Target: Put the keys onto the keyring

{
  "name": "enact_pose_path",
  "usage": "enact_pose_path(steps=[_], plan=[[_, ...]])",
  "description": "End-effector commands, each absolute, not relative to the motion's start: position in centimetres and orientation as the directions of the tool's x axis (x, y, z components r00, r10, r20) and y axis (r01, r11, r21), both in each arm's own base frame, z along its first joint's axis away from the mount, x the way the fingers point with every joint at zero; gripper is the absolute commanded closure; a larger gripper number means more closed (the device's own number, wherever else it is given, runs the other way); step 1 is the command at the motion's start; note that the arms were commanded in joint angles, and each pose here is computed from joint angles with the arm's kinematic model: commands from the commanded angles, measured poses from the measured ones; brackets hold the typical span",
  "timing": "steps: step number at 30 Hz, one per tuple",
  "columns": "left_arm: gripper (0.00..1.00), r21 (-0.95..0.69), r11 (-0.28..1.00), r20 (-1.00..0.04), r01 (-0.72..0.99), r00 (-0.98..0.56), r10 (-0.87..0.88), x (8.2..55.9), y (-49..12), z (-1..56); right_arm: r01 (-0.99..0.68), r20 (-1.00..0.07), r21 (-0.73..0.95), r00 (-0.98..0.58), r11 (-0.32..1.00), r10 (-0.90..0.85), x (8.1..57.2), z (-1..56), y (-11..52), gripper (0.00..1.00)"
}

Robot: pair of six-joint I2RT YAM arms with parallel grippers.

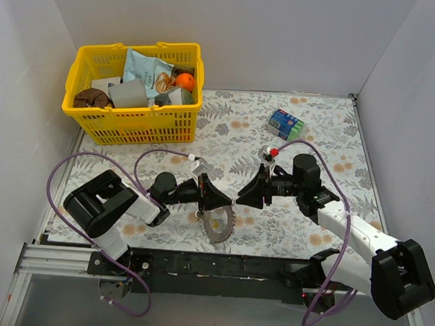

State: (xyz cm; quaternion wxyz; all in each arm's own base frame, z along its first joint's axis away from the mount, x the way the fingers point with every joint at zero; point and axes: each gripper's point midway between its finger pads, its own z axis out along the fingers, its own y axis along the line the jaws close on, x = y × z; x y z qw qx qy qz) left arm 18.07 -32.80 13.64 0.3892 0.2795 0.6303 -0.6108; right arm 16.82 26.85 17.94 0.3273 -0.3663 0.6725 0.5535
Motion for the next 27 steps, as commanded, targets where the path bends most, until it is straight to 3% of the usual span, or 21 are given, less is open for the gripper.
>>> enact_pose_path(steps=[1, 27], plan=[[1.00, -0.129, -0.034, -0.878, 0.991, -0.130, -0.460, 16.5, -31.3, 25.6, -0.871, -0.862, 0.485, -0.492, 0.084, -0.125, 16.6, 17.7, 26.9, 0.51], [1.00, -0.126, -0.058, -0.881, 0.990, -0.139, -0.453, 16.2, -31.4, 25.8, -0.813, -0.801, 0.576, -0.582, 0.085, -0.136, 17.0, 14.6, 27.6, 0.61]])
